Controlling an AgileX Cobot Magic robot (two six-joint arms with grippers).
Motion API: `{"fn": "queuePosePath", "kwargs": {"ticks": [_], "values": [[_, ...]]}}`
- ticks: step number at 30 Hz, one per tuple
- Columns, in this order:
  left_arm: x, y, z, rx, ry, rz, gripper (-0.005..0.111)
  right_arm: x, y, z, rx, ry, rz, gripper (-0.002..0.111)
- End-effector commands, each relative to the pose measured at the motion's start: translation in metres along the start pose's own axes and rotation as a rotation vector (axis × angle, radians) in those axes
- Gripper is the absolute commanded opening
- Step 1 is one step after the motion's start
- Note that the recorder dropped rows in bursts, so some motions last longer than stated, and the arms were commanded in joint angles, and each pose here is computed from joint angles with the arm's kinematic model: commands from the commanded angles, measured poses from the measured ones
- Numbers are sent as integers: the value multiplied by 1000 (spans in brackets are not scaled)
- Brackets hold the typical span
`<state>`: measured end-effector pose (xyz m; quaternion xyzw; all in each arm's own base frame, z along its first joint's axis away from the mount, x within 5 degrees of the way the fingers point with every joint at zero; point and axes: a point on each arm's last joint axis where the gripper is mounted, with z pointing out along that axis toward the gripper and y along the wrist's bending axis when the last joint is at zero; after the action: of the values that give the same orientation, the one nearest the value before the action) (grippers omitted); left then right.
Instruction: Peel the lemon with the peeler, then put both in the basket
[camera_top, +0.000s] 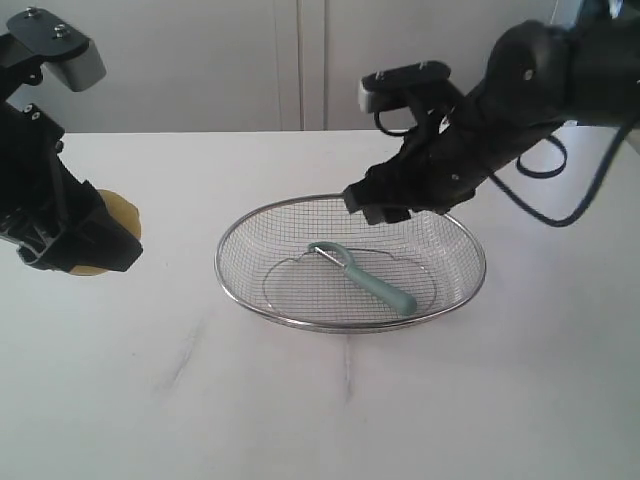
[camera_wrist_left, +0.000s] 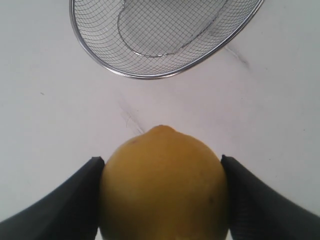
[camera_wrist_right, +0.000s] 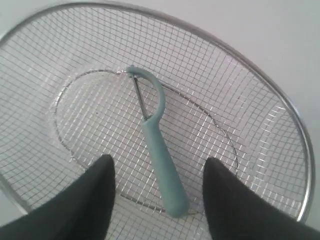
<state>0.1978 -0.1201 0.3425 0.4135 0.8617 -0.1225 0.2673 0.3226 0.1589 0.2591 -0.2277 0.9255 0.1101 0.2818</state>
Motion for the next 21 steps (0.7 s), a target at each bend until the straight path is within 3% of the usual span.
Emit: {"fn": "queuePosePath", "kwargs": {"ticks": [1, 3, 8, 14, 21], "values": [[-2, -4, -4, 15, -16, -7, 0, 3, 4, -57, 23, -45, -67, 13], [-2, -4, -4, 15, -16, -7, 0, 12, 2, -78, 66, -31, -88, 0], [-2, -4, -4, 17, -14, -7, 0, 40, -2, -119, 152, 13, -81, 0], [-2, -4, -4, 16, -16, -7, 0, 68, 2, -150, 156, 60, -56, 0], [-4, -3, -4, 5, -35, 0, 0, 79, 5, -173, 155, 43, -51, 0]]}}
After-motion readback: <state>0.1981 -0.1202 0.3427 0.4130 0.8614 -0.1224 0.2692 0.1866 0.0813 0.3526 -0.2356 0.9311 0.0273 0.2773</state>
